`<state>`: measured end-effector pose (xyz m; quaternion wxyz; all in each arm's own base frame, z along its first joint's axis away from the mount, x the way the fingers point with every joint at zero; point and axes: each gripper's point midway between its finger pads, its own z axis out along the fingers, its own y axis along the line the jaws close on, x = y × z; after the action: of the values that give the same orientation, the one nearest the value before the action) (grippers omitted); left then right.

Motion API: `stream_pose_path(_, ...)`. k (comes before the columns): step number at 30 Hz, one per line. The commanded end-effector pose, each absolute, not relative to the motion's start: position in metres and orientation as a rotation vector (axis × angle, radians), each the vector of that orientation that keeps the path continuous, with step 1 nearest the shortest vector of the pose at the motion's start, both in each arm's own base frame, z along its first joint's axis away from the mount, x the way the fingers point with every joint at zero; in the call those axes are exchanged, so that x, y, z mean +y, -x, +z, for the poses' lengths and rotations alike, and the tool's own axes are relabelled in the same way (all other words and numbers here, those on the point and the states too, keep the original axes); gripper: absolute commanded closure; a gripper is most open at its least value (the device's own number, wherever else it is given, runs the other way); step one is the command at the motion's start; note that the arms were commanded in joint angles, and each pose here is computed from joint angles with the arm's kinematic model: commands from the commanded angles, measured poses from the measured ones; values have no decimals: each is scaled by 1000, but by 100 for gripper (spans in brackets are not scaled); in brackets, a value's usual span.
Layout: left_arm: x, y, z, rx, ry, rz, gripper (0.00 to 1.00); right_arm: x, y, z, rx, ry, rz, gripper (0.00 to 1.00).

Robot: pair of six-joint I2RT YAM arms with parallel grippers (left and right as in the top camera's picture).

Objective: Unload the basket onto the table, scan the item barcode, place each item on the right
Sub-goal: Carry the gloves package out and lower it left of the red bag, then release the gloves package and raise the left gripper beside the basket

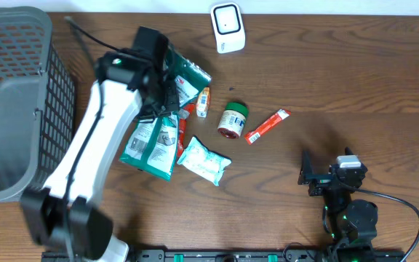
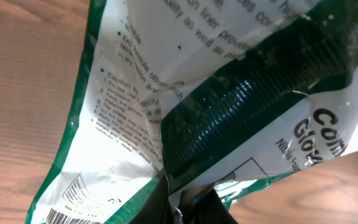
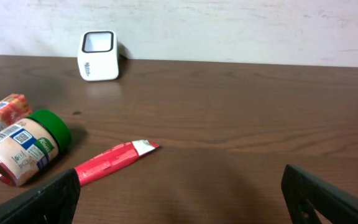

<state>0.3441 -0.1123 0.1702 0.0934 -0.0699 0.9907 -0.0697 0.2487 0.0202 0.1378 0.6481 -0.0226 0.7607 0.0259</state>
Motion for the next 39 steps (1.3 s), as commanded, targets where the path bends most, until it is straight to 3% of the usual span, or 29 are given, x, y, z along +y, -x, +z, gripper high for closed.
stream_pose_path(1, -102, -361, 152, 2931, 334, -114, 93, 17, -249, 137, 1733, 29, 57, 1)
stream_pose_path(10, -86, -376, 111, 2919, 649, 21, 93, 17, -249, 137, 1733, 29, 57, 1)
stream_pose_path(22, -81, -356, 82, 2989, 662, 79, 86, 17, -249, 137, 1733, 29, 57, 1)
stream_pose_path(23, -83, -355, 82, 2999, 650, 69, 83, 17, -249, 137, 1733, 29, 57, 1)
stream_pose_path(26, -96, -356, 86, 3044, 520, -38, 54, 17, -249, 137, 1733, 29, 57, 1)
stream_pose_path(29, -100, -363, 100, 3022, 458, -83, 40, 17, -249, 137, 1733, 29, 57, 1)
stream_pose_path(39, -77, -377, 206, 2721, 380, -88, 36, 17, -249, 137, 1733, 29, 57, 1)
